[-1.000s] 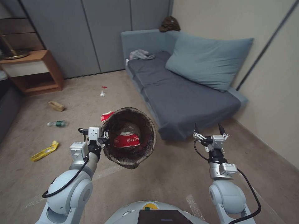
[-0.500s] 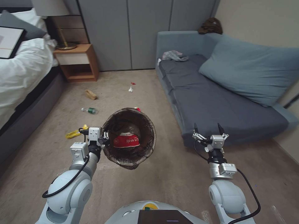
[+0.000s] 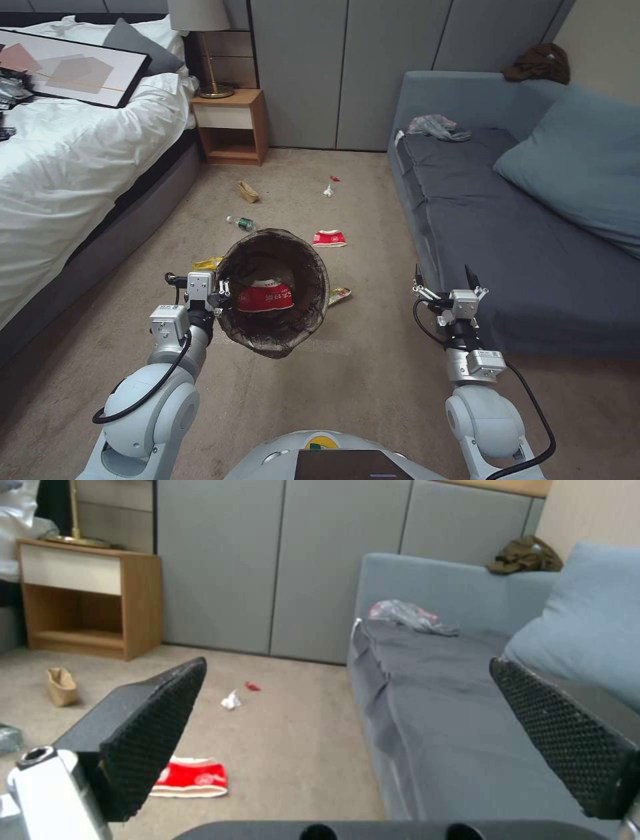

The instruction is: Pick up the trash bin, then pick up the garbage from the floor and place it into the trash bin.

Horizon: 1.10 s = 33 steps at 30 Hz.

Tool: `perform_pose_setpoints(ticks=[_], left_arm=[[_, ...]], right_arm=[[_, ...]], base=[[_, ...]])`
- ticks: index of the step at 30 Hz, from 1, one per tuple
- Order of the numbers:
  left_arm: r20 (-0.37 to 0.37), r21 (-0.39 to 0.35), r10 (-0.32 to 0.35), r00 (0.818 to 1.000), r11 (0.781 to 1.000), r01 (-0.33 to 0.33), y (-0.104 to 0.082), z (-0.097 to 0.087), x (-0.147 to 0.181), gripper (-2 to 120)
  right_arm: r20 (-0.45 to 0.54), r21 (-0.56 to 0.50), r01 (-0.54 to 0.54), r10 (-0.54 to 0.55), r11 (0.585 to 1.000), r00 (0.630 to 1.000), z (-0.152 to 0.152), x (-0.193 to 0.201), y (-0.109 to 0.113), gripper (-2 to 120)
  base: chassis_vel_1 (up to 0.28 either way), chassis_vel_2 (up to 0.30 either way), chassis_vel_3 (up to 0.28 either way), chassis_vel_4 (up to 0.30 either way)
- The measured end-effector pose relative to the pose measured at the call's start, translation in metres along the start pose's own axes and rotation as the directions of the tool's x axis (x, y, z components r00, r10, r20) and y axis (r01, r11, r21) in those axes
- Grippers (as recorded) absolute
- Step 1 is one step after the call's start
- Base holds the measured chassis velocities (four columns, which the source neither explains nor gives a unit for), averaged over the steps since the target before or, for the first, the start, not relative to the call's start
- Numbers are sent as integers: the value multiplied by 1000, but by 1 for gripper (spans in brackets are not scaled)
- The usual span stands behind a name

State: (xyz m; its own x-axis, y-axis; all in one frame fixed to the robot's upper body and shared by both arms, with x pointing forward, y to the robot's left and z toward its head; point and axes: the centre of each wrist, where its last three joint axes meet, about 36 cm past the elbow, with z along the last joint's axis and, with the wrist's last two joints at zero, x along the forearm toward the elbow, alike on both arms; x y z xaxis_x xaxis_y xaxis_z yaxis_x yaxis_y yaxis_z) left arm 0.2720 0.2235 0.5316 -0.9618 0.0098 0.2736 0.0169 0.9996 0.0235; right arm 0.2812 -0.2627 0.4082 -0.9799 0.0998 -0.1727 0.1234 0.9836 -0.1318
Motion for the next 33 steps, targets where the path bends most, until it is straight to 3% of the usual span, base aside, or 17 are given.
perform_pose_setpoints(ticks=[12,33], left_arm=[[-15,-24,-2,1000,1000,2,-2,6,-2,0],[-17,-13,1,1000,1000,-1,-3,8,-1,0]], right_arm=[[-27,3,-40,40,999,999,-1,1,1,100],[-18,-2,-11,11,1000,1000,2,5,9,100]], base=[[0,0,0,0],[0,0,0,0]])
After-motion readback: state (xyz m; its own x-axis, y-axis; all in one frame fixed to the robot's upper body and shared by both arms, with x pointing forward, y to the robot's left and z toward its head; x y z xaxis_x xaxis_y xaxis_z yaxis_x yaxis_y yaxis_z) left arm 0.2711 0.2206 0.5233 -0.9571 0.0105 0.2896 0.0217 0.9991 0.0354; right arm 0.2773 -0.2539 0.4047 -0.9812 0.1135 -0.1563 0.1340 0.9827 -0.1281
